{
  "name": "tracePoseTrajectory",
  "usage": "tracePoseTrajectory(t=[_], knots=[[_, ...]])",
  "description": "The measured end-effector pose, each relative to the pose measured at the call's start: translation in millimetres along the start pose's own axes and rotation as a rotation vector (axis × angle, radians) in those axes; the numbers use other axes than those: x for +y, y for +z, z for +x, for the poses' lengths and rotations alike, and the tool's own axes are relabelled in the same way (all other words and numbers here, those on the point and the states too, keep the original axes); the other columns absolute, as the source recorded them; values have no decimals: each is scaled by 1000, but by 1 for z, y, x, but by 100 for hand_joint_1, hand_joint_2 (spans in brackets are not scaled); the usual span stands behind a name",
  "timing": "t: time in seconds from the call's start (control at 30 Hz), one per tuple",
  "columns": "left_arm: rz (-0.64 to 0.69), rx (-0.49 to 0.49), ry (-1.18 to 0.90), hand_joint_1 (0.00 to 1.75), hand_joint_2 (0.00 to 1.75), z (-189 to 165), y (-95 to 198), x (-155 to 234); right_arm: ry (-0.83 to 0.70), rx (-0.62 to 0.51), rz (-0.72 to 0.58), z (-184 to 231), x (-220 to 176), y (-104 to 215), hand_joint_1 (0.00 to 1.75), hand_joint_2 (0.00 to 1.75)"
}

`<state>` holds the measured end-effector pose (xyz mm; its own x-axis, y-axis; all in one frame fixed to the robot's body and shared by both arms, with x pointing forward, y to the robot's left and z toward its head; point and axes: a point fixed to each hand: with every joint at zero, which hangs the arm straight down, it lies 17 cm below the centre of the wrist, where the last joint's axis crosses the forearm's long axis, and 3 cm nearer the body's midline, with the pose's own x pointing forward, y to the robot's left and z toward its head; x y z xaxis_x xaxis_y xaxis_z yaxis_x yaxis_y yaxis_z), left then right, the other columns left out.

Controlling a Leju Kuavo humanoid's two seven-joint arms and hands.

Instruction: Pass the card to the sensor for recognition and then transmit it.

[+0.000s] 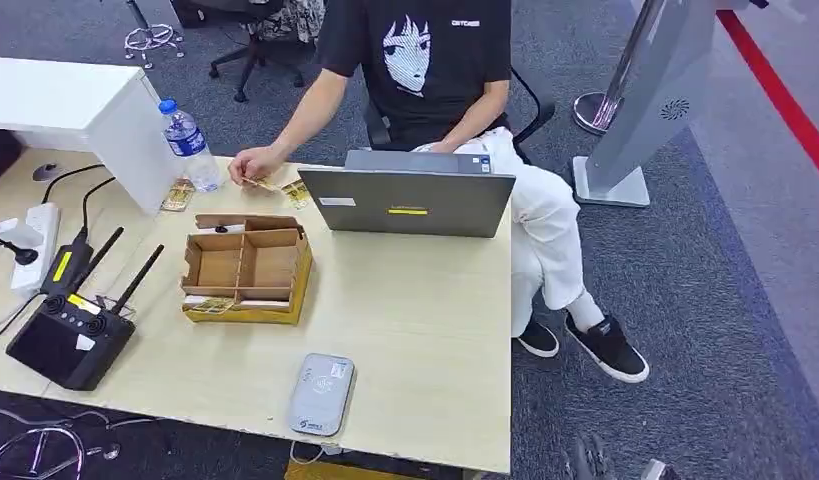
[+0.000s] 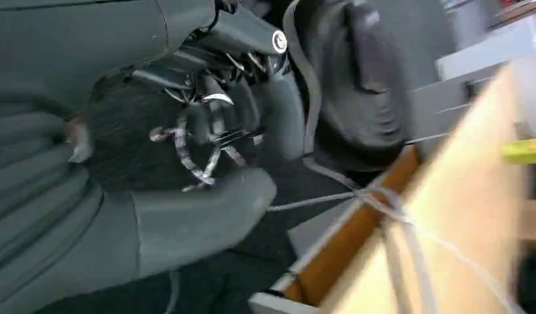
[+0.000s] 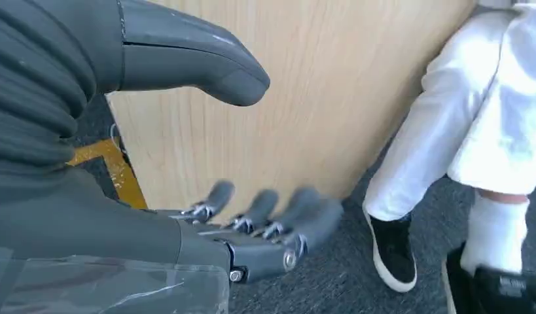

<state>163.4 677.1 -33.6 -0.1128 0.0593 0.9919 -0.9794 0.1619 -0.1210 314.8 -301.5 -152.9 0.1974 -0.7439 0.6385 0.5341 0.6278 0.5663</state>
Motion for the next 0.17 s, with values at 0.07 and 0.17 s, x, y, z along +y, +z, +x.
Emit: tracePoseTrajectory(t=[0.07,0.17], knots=[[25,93,22,175,175,-28,9,11,7,8,11,0,6,-3,175,175],[56,203,23,105,175,-58,21,23,13,10,27,2,14,-7,164,175]])
